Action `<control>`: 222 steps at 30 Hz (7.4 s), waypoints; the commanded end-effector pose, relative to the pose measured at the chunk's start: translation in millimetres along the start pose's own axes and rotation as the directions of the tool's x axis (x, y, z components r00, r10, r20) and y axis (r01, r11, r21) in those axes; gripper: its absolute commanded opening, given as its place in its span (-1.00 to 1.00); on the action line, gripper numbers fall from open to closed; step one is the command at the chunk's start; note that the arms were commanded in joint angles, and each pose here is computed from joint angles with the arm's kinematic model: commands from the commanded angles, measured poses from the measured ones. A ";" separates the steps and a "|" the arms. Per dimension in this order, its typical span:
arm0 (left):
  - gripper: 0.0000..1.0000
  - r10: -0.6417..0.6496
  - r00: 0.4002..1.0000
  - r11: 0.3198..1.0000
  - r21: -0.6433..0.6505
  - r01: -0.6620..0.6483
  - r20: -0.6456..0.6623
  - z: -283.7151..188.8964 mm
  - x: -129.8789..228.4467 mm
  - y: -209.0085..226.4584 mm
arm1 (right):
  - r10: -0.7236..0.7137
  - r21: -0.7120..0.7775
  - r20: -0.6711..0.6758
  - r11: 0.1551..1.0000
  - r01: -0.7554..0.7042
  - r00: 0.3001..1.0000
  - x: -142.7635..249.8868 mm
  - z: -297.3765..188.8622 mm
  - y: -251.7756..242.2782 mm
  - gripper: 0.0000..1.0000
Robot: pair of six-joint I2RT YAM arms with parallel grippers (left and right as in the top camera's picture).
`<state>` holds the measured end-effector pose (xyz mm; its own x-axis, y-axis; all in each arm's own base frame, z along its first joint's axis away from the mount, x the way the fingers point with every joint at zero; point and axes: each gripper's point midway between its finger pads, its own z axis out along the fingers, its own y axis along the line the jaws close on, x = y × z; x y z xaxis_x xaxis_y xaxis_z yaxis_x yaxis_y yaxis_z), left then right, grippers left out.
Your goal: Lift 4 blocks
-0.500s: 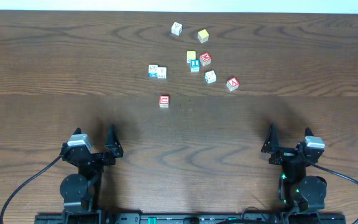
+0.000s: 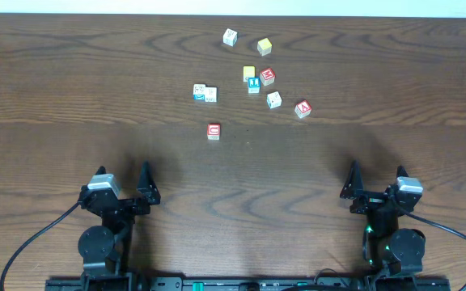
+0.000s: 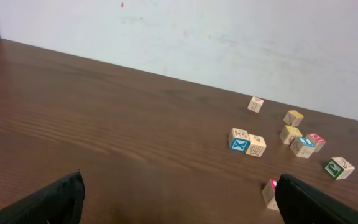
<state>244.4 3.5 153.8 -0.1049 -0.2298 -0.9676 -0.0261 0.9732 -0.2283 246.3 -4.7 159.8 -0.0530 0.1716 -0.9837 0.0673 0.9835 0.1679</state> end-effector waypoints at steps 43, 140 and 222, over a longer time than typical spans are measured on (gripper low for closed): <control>0.96 0.007 0.999 1.000 -0.006 -0.008 -0.046 1.7 16.5 2.9 | 0.080 -0.714 -0.333 0.629 -0.307 0.939 24.6 -66.6 132.4 0.98; 0.96 0.007 0.999 1.000 -0.006 -0.008 -0.046 1.7 16.5 2.9 | -0.560 -0.506 -0.741 0.828 0.241 0.370 127.6 219.7 107.5 0.88; 0.96 0.007 0.999 1.000 -0.006 -0.008 -0.046 1.7 16.5 2.9 | -0.139 -0.136 -0.806 0.990 0.049 0.576 104.6 14.0 125.8 -0.76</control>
<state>244.4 4.0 153.3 -0.1067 -0.2269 -0.9681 -0.0289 0.9739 -0.2251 260.6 129.7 98.1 -0.8139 -0.0069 -0.5810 -0.0955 0.9879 0.1221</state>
